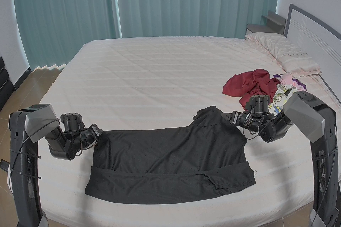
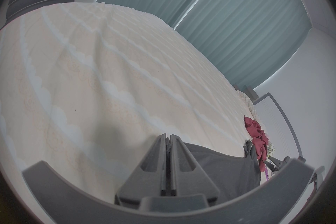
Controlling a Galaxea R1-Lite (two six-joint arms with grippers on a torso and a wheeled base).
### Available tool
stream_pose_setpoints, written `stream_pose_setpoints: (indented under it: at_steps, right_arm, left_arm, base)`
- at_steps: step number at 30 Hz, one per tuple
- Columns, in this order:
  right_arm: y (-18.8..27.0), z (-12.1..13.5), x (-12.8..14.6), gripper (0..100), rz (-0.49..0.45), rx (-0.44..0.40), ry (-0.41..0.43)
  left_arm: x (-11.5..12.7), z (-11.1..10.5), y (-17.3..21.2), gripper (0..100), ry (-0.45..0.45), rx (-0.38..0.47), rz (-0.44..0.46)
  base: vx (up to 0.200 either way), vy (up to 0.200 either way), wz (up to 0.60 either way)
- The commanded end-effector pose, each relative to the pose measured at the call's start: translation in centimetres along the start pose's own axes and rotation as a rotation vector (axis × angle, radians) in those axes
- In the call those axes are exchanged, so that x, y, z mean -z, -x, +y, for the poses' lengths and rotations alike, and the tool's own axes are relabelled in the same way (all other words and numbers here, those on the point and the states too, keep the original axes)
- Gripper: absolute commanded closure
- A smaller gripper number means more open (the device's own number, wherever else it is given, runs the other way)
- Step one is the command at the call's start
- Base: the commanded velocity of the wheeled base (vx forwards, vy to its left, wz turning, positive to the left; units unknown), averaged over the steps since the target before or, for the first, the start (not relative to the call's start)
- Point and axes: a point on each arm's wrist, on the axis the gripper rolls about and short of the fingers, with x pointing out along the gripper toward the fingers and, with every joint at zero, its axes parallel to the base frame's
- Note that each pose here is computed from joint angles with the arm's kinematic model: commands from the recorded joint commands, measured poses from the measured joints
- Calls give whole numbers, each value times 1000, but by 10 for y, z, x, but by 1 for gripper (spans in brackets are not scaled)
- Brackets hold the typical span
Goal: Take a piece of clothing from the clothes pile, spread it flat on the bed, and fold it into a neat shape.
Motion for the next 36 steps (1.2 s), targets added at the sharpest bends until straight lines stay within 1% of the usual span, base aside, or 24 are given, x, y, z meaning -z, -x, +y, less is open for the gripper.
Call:
stream_pose_setpoints:
  at_steps: [1, 3, 6, 10, 15, 20, 21, 28, 29, 32, 36]
  right_arm:
    - [-26, -5, 18, 0, 56, 8, 27]
    - [-30, -5, 17, 0, 60, 9, 26]
    - [-42, -3, 9, 0, 34, 2, 22]
    - [-53, -3, 8, 0, 25, 2, 22]
    - [-59, 0, 22, 0, 66, 4, 25]
    - [-65, 2, 23, 0, 51, 1, 24]
    - [-66, 2, 21, 100, 43, 1, 20]
    - [-64, 0, 14, 100, 20, 9, -13]
    - [-64, -2, 13, 100, 9, 34, -18]
    - [-62, -3, 10, 100, -5, 53, -28]
    - [-55, 1, -6, 100, -41, 52, -56]
  left_arm:
    - [4, 0, 3, 100, 10, -3, 11]
    - [5, 0, 4, 100, 11, -5, 14]
    - [5, 1, 5, 100, 12, -7, 17]
    - [6, 1, 5, 100, 12, -8, 18]
    - [6, 1, 5, 100, 12, -8, 18]
    - [6, 1, 5, 100, 13, -9, 19]
    - [6, 1, 5, 100, 13, -9, 19]
    - [6, 1, 5, 100, 12, -8, 18]
    - [6, 1, 5, 100, 12, -8, 18]
    - [5, 0, 5, 100, 11, -7, 14]
    - [-2, -5, 8, 100, -2, 12, -30]
  base:
    - [0, 0, 0]
    - [0, 0, 0]
    - [0, 0, 0]
    - [0, 0, 0]
    - [0, 0, 0]
    - [0, 0, 0]
    - [0, 0, 0]
    - [0, 0, 0]
    - [0, 0, 0]
    - [0, 0, 0]
    - [0, 0, 0]
